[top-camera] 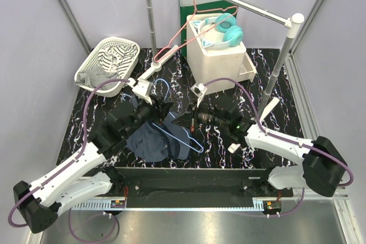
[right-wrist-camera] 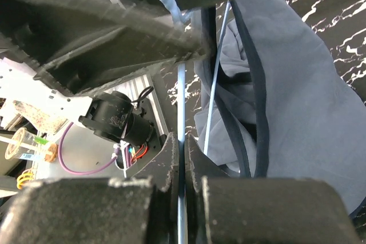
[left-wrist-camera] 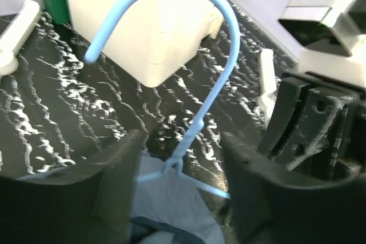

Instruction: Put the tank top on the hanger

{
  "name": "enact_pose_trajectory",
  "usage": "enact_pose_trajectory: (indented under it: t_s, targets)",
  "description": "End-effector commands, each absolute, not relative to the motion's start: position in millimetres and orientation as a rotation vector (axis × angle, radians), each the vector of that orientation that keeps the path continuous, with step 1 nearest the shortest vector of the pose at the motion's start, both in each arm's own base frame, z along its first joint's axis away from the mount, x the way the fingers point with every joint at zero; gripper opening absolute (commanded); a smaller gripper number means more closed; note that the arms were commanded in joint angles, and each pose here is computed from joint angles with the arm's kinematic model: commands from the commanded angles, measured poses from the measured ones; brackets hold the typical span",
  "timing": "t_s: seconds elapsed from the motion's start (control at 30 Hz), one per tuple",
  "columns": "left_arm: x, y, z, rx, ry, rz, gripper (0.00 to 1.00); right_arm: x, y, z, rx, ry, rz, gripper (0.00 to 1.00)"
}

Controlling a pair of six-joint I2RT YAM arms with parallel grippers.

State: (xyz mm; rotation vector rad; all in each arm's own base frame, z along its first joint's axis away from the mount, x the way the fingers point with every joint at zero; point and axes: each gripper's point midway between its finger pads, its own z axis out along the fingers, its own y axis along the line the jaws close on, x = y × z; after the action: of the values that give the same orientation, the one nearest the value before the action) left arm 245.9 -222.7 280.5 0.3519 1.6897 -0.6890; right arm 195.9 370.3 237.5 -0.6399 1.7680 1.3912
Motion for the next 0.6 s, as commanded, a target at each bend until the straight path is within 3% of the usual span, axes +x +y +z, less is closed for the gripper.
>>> enact_pose_trajectory:
  t_s: [0.0,0.03,0.07,0.2,0.23,0.37,0.4,0.47,0.5,0.57]
  targets:
    - [258,-223,296,0.333,1.608,-0.637,0.37,196,381,279,-0.661,1.626,1.442,0.00]
    - [259,-222,295,0.337,1.608,-0.620,0.31,197,380,280,-0.658,1.627,1.438,0.00]
    - [260,-222,293,0.340,1.612,-0.609,0.19,198,380,279,-0.653,1.631,1.431,0.00]
    - [266,-217,286,0.337,1.618,-0.548,0.00,207,379,274,-0.613,1.673,1.387,0.05]
    - [268,-213,285,0.328,1.617,-0.518,0.00,209,378,272,-0.606,1.686,1.371,0.08]
    - [277,-201,284,0.296,1.588,-0.431,0.00,220,369,263,-0.552,1.764,1.271,0.44]
    - [278,-197,279,0.288,1.589,-0.407,0.00,222,367,264,-0.542,1.770,1.253,0.59]
    - [282,-188,283,0.259,1.559,-0.358,0.00,226,360,265,-0.524,1.786,1.201,0.74]
    - [283,-183,280,0.252,1.561,-0.327,0.00,227,356,267,-0.515,1.789,1.179,0.81]
    - [284,-180,281,0.246,1.554,-0.311,0.00,231,345,270,-0.493,1.794,1.114,0.85]
